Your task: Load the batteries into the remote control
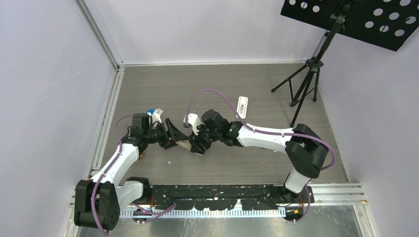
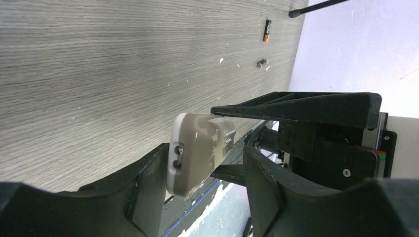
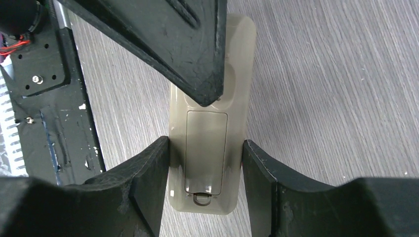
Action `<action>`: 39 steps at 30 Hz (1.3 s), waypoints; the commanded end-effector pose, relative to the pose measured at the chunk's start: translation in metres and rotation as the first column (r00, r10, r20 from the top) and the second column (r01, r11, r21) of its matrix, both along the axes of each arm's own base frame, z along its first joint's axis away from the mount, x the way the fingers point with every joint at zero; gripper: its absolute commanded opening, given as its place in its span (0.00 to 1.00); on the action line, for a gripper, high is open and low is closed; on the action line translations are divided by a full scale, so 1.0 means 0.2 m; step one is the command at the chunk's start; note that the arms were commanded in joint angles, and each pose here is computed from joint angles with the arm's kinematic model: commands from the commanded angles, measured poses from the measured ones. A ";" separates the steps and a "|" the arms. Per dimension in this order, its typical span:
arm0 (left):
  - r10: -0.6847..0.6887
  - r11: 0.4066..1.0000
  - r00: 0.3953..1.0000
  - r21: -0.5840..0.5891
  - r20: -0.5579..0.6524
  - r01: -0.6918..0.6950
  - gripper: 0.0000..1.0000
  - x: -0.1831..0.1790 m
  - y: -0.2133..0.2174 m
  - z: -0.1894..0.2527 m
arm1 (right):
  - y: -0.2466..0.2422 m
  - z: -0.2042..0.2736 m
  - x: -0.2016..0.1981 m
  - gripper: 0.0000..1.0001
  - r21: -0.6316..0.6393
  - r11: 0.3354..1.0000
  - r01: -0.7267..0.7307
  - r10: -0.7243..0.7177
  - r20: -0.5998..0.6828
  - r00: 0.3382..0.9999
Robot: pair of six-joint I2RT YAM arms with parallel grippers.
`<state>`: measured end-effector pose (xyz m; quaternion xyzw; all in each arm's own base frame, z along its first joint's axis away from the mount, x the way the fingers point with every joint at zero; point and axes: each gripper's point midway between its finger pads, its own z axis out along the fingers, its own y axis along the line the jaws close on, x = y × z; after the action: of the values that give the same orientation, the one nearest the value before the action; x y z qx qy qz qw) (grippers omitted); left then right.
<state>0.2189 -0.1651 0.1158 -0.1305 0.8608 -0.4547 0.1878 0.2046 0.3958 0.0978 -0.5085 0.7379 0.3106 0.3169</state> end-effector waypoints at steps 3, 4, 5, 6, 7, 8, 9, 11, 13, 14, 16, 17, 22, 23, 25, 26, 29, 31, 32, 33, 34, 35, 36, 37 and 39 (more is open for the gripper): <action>-0.057 0.996 0.998 -0.072 0.035 0.060 0.48 -0.01 -0.05 0.07 | 0.07 0.19 -0.01 0.27 0.130 0.990 -0.050 0.048 0.023 0.999; -0.061 0.995 0.998 -0.083 0.033 0.063 0.45 -0.01 -0.05 0.07 | 0.07 0.19 -0.01 0.27 0.130 0.990 -0.051 0.049 0.024 0.999; -0.064 0.994 0.997 -0.092 0.033 0.066 0.39 -0.01 -0.06 0.07 | 0.07 0.19 -0.01 0.27 0.130 0.990 -0.052 0.049 0.026 0.998; -0.068 0.993 0.997 -0.098 0.034 0.071 0.31 -0.01 -0.06 0.07 | 0.07 0.19 0.00 0.27 0.129 0.990 -0.049 0.046 0.026 0.999; -0.073 0.992 0.997 -0.102 0.034 0.076 0.23 -0.02 -0.06 0.07 | 0.06 0.19 0.01 0.27 0.127 0.991 -0.043 0.040 0.025 0.999; -0.076 0.991 0.997 -0.105 0.032 0.079 0.14 -0.02 -0.07 0.07 | 0.06 0.19 0.01 0.27 0.127 0.991 -0.038 0.035 0.022 0.999; -0.080 0.991 0.996 -0.107 0.033 0.084 0.07 -0.03 -0.07 0.06 | 0.06 0.19 0.02 0.27 0.124 0.992 -0.031 0.029 0.016 0.999; -0.089 0.990 0.995 -0.104 0.042 0.093 0.00 -0.03 -0.08 0.06 | 0.06 0.20 0.03 0.35 0.123 0.992 0.002 -0.002 0.002 1.000; -0.097 0.990 0.993 -0.095 0.068 0.103 0.00 -0.04 -0.10 0.06 | 0.04 0.19 0.06 0.61 0.111 0.991 0.070 -0.068 -0.024 0.997; -0.094 0.991 0.992 -0.087 0.085 0.102 0.00 -0.03 -0.11 0.06 | 0.02 0.19 0.08 0.70 0.109 0.988 0.113 -0.108 -0.046 0.993; -0.084 0.994 0.989 -0.061 0.122 0.092 0.00 -0.03 -0.13 0.03 | -0.02 0.18 0.08 0.79 0.134 0.976 0.174 -0.157 -0.132 0.979; -0.073 0.995 0.984 -0.051 0.162 0.082 0.00 -0.01 -0.14 0.03 | -0.04 0.19 0.07 0.82 0.163 0.966 0.198 -0.168 -0.183 0.969; -0.010 1.000 0.953 -0.017 0.302 0.016 0.00 0.05 -0.23 0.00 | -0.24 0.25 0.14 0.83 0.247 0.823 0.512 -0.363 -0.466 0.807; -0.010 1.000 0.948 -0.009 0.317 0.014 0.00 0.05 -0.25 -0.01 | -0.28 0.23 0.16 0.79 0.220 0.778 0.589 -0.413 -0.528 0.742; 0.002 1.000 0.943 0.003 0.333 -0.004 0.00 0.06 -0.26 -0.03 | -0.39 0.16 0.18 0.66 0.102 0.664 0.741 -0.556 -0.595 0.580; 0.022 1.000 0.936 0.005 0.350 -0.025 0.00 0.07 -0.27 -0.03 | -0.43 0.12 0.17 0.62 0.033 0.607 0.794 -0.602 -0.633 0.487; 0.078 0.997 0.919 -0.016 0.387 -0.078 0.00 0.09 -0.28 -0.05 | -0.49 0.05 0.13 0.52 -0.076 0.499 0.863 -0.638 -0.706 0.306; 0.107 0.994 0.911 -0.010 0.399 -0.113 0.00 0.10 -0.29 -0.08 | -0.49 0.03 0.11 0.50 -0.092 0.465 0.881 -0.617 -0.747 0.248; 0.114 0.992 0.906 -0.006 0.408 -0.122 0.00 0.10 -0.29 -0.08 | -0.49 0.03 0.11 0.49 -0.092 0.456 0.885 -0.606 -0.761 0.233; 0.116 0.992 0.904 -0.001 0.412 -0.127 0.00 0.10 -0.30 -0.08 | -0.48 0.02 0.11 0.47 -0.091 0.448 0.889 -0.599 -0.769 0.223; 0.117 0.991 0.904 0.005 0.411 -0.131 0.00 0.11 -0.31 -0.09 | -0.48 0.01 0.11 0.45 -0.098 0.440 0.892 -0.601 -0.771 0.212; 0.117 0.991 0.905 0.009 0.409 -0.132 0.00 0.11 -0.31 -0.09 | -0.47 0.01 0.12 0.42 -0.097 0.443 0.891 -0.597 -0.773 0.212; 0.114 0.991 0.907 0.014 0.405 -0.131 0.00 0.10 -0.32 -0.10 | -0.47 -0.01 0.12 0.39 -0.112 0.442 0.890 -0.602 -0.772 0.203; 0.114 0.991 0.912 0.020 0.394 -0.132 0.00 0.10 -0.32 -0.12 | -0.47 -0.03 0.12 0.37 -0.123 0.438 0.891 -0.604 -0.774 0.190; 0.115 0.991 0.923 0.028 0.368 -0.134 0.00 0.09 -0.31 -0.15 | -0.46 -0.06 0.11 0.36 -0.134 0.432 0.892 -0.600 -0.781 0.173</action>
<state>0.2226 -0.2320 0.0830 -0.0723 0.8220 -0.4477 0.3444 0.2155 0.2917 0.0771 0.1347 0.8955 0.3836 0.1811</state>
